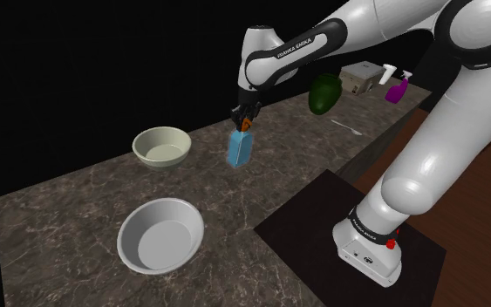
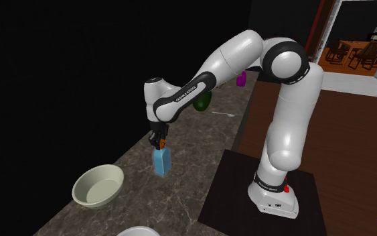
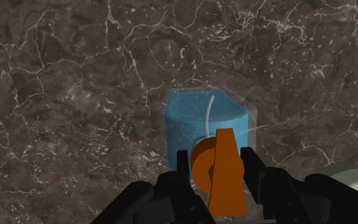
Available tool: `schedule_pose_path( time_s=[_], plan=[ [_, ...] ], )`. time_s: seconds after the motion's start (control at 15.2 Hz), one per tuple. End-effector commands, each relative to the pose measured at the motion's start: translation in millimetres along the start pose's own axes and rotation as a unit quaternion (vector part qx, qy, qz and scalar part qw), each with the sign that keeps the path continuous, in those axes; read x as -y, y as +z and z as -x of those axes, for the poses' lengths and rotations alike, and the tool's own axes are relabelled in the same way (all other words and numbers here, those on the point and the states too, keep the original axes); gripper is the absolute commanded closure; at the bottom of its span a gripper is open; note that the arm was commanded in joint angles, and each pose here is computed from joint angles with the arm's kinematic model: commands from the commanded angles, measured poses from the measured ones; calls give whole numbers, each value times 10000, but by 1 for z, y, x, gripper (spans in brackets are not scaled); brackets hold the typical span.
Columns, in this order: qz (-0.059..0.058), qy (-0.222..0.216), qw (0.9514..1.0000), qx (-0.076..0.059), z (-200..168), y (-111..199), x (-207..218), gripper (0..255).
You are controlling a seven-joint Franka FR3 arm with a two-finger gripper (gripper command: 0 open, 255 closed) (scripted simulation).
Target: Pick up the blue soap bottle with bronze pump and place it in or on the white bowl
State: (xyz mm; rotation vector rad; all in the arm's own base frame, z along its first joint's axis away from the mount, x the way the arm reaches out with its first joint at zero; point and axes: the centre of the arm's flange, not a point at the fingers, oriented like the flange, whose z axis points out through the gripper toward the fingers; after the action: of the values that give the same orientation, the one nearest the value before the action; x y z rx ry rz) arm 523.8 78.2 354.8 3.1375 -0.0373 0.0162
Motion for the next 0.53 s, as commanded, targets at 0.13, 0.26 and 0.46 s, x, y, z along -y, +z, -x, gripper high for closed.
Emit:
schedule_pose_path(
  time_s=[0.13, 0.26, 0.46],
  plan=[
    [0, 0, 10000, 1, 0, 0, 0, 255],
    [0, 0, 10000, 1, 0, -10, 0, 255],
    [0, 0, 10000, 1, 0, -26, 0, 255]
  ],
)
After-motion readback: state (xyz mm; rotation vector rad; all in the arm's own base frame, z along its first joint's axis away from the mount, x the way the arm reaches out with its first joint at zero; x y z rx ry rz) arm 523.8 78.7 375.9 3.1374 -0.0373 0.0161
